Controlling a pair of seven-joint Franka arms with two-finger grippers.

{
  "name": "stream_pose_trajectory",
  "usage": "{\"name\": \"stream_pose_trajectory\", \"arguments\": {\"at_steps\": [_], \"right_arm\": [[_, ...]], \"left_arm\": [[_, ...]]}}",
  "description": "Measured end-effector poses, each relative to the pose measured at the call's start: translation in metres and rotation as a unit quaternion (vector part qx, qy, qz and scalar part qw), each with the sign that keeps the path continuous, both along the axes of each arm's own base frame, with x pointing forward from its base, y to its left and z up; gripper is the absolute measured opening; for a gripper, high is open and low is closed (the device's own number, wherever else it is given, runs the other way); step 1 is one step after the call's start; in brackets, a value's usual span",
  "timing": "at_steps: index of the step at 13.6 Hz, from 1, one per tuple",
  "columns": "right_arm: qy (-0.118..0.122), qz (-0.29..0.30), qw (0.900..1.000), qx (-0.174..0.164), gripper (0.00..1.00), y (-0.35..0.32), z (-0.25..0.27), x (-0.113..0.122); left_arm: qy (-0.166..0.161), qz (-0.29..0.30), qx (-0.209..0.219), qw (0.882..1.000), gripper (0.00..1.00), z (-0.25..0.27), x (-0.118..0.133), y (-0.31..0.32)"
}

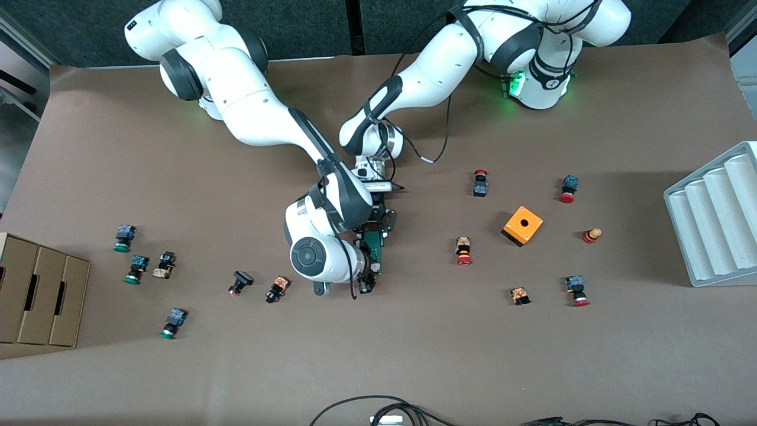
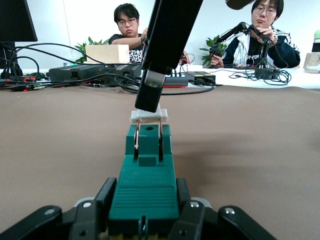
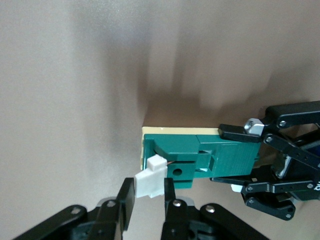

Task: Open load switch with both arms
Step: 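Flip the white lever over with the right gripper while the left gripper holds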

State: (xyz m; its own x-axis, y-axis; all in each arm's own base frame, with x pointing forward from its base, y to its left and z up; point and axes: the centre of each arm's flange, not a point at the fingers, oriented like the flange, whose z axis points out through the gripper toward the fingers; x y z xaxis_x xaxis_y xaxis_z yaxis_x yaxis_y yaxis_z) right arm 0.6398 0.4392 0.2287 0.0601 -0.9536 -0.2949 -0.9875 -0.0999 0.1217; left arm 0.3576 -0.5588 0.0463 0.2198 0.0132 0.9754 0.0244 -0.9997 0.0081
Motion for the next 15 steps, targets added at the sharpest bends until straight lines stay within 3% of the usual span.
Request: {"name": "stream_pose_trajectory", "arguments": {"at_steps": [9,15], "right_arm": [[-0.001,-0.002,1.000,0.001,0.26,0.000,0.007,-0.007],[0.016,0.005,1.000,-0.007,0.26,0.005,-0.008,-0.020]], "left_arm": [[0.000,0.000,0.000,1.000,0.54,0.000,0.000,0.000],[0.000,0.000,0.000,1.000,0.54,0.000,0.000,0.000]]}}
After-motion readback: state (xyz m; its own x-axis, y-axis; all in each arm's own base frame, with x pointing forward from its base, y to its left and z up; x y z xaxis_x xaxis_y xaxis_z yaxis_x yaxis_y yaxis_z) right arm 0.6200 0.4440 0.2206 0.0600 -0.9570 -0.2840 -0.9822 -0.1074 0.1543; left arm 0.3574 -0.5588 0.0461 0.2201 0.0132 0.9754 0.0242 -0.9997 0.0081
